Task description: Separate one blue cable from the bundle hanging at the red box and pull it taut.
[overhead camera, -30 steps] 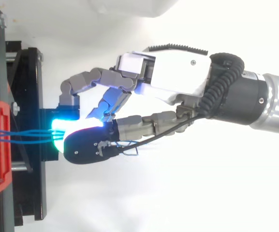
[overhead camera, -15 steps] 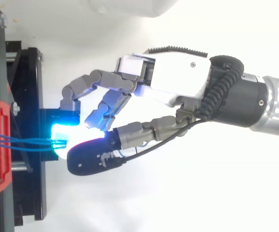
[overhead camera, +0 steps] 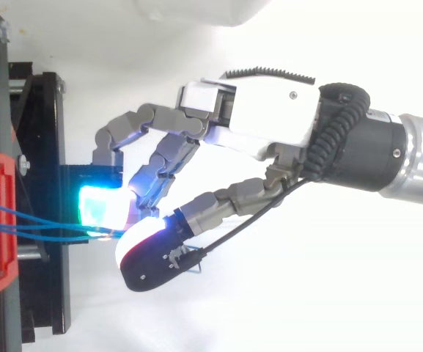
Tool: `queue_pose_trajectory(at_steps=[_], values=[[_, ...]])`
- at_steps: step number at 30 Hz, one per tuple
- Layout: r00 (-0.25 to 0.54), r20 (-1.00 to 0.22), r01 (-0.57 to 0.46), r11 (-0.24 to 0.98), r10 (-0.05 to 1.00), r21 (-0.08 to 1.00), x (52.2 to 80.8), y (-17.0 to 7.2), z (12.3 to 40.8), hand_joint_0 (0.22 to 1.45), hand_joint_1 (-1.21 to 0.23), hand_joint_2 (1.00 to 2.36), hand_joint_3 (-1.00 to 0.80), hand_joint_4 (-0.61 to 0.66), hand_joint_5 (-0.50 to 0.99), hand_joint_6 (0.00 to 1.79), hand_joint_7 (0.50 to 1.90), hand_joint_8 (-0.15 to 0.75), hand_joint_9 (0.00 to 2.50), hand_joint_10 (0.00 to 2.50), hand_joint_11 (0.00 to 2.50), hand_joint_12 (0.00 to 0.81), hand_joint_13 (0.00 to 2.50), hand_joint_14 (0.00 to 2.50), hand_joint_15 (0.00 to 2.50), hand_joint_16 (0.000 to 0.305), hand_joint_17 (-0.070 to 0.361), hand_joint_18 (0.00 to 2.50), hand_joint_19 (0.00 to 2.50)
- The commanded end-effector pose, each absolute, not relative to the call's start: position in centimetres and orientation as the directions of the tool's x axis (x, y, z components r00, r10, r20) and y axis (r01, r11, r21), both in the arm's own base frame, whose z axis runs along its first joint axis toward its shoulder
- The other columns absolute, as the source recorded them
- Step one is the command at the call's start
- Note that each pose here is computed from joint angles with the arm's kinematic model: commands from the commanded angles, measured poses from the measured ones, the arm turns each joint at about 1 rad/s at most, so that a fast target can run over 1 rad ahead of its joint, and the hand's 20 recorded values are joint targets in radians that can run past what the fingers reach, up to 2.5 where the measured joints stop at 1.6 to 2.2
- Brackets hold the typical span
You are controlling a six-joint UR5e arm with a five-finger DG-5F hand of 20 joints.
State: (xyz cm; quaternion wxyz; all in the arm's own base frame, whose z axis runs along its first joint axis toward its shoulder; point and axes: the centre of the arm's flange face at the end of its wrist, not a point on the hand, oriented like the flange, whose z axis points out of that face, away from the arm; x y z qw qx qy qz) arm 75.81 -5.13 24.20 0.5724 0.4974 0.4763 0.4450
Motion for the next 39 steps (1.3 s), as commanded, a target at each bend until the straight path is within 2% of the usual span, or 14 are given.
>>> queue_pose_trajectory(at_steps=[1, 6, 8, 13, 18, 24, 29, 33, 35, 39], values=[[0.153, -0.101, -0.038, 0.108, 0.983, 0.993, 75.77, -5.37, 24.50, 0.72, -0.85, 1.00, -0.49, 0.20, -0.21, 0.85, 1.00, 0.321, 0.97, 0.02, 0.79, 0.369, 1.11, 0.02, 0.61, 0.038, 0.086, 0.95, 0.55], [0.154, -0.100, -0.041, 0.108, 0.983, 0.993, 75.72, -5.28, 24.98, 0.68, -0.77, 1.00, -0.48, 0.19, -0.20, 0.84, 1.02, 0.328, 1.00, 0.02, 0.78, 0.365, 1.13, 0.02, 0.61, 0.038, 0.085, 0.96, 0.57], [0.151, -0.101, -0.040, 0.108, 0.983, 0.993, 75.71, -5.15, 24.96, 0.64, -0.66, 1.00, -0.47, 0.18, -0.19, 0.83, 1.03, 0.331, 1.03, 0.02, 0.78, 0.366, 1.14, 0.02, 0.63, 0.038, 0.086, 0.96, 0.58], [0.157, -0.091, -0.038, 0.098, 0.983, 0.995, 75.69, -4.93, 24.93, 0.60, -0.56, 1.00, -0.50, 0.20, -0.18, 0.81, 1.05, 0.335, 1.06, 0.02, 0.79, 0.370, 1.18, 0.02, 0.65, 0.039, 0.089, 0.98, 0.61], [0.172, -0.082, -0.039, 0.089, 0.982, 0.995, 75.71, -4.97, 25.00, 0.58, -0.59, 1.00, -0.50, 0.20, -0.18, 0.79, 1.07, 0.337, 1.06, 0.02, 0.79, 0.374, 1.19, 0.02, 0.66, 0.041, 0.091, 0.99, 0.60], [0.170, -0.069, -0.041, 0.077, 0.983, 0.996, 75.72, -4.86, 25.00, 0.61, -0.74, 1.00, -0.50, 0.19, -0.19, 0.80, 1.07, 0.336, 1.07, 0.02, 0.89, 0.377, 1.21, 0.02, 0.72, 0.040, 0.091, 1.00, 0.60], [0.169, -0.050, -0.046, 0.059, 0.984, 0.997, 75.73, -4.86, 25.01, 0.68, -0.84, 1.01, -0.37, 0.20, -0.21, 0.83, 1.02, 0.328, 1.04, 0.02, 0.92, 0.377, 1.20, 0.02, 0.73, 0.041, 0.093, 1.01, 0.58], [0.168, -0.039, -0.049, 0.048, 0.985, 0.998, 75.73, -4.74, 24.97, 0.69, -0.84, 1.02, -0.27, 0.20, -0.21, 0.83, 1.01, 0.327, 1.03, 0.02, 0.93, 0.373, 1.21, 0.02, 0.75, 0.041, 0.093, 1.01, 0.58], [0.169, -0.038, -0.050, 0.047, 0.985, 0.998, 75.72, -4.86, 24.97, 0.69, -0.79, 1.02, -0.18, 0.19, -0.22, 0.83, 0.98, 0.324, 1.03, 0.02, 0.93, 0.374, 1.23, 0.03, 0.76, 0.041, 0.092, 1.01, 0.58], [0.166, -0.038, -0.050, 0.047, 0.985, 0.998, 75.74, -4.62, 24.97, 0.69, -0.72, 1.02, -0.12, 0.20, -0.21, 0.82, 0.99, 0.325, 1.06, 0.02, 0.95, 0.376, 1.25, 0.03, 0.79, 0.040, 0.090, 1.01, 0.59]])
